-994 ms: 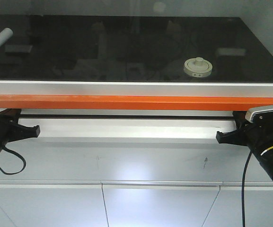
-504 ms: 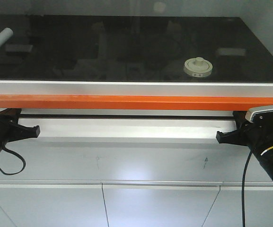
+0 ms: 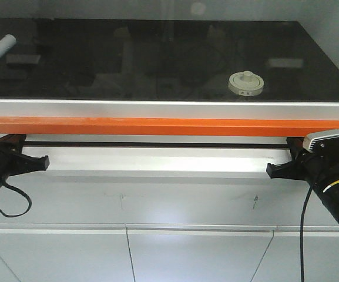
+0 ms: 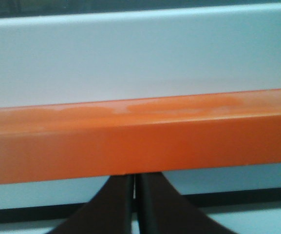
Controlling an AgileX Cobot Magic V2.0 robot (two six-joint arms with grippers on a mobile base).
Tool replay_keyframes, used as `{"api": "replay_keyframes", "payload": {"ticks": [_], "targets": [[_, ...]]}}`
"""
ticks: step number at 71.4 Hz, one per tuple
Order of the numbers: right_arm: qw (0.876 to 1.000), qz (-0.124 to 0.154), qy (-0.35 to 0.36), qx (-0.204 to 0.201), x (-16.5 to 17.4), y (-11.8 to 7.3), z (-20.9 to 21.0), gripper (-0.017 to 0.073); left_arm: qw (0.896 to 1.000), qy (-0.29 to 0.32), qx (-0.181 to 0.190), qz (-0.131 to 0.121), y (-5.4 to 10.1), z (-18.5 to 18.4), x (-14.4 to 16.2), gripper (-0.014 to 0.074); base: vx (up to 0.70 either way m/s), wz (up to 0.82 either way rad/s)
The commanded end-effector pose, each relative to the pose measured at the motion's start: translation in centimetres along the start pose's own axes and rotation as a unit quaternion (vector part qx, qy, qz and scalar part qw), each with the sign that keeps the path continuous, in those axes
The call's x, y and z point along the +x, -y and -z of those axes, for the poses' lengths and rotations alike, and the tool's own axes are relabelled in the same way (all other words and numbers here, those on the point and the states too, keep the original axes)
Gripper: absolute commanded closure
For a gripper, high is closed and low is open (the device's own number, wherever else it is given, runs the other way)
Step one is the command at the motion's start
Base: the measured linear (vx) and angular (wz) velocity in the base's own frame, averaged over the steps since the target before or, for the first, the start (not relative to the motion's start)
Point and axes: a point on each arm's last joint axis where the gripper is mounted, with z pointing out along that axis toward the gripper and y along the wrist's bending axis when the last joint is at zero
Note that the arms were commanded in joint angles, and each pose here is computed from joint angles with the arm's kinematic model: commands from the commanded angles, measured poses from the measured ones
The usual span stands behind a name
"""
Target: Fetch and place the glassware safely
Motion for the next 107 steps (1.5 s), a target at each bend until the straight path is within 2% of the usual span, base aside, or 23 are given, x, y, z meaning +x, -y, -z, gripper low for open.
{"api": "replay_keyframes", "payload": {"ticks": [1, 9, 27, 55, 67, 87, 107], "targets": [[0.985, 0.01, 0.171, 0.007, -4.9, 0.4, -0.2, 0.056, 0.989, 0.147, 0.003, 0.0, 0.0, 0.2, -4.5, 0.0601, 0.0, 0.0], [0.984, 0.012, 0.178, 0.007, -5.4, 0.5, 0.0, 0.056, 0.989, 0.15, 0.005, 0.011, 0.0, 0.2, -4.6, 0.0601, 0.0, 0.0], [0.982, 0.014, 0.19, 0.008, -6.2, 0.5, 0.4, 0.056, 0.987, 0.161, 0.015, 0.005, 0.2, 0.4, -5.0, 0.0601, 0.0, 0.0], [0.979, 0.015, 0.203, 0.008, -7.1, 0.5, 0.8, 0.056, 0.983, 0.183, 0.013, 0.001, 0.1, 1.0, -7.3, 0.0601, 0.0, 0.0], [0.978, 0.018, 0.209, 0.009, -8.2, 0.6, 0.8, 0.056, 0.981, 0.196, 0.011, -0.001, 0.0, 0.9, -8.8, 0.0601, 0.0, 0.0], [0.972, 0.039, 0.234, 0.004, -11.7, 0.9, -0.4, 0.056, 0.977, 0.215, 0.009, -0.006, -0.2, 0.4, -12.0, 0.0601, 0.0, 0.0], [0.964, 0.038, 0.263, 0.007, -14.6, 1.3, -1.2, 0.056, 0.97, 0.241, 0.014, -0.02, -0.2, -0.4, -15.4, 0.0601, -0.03, 0.0]]}}
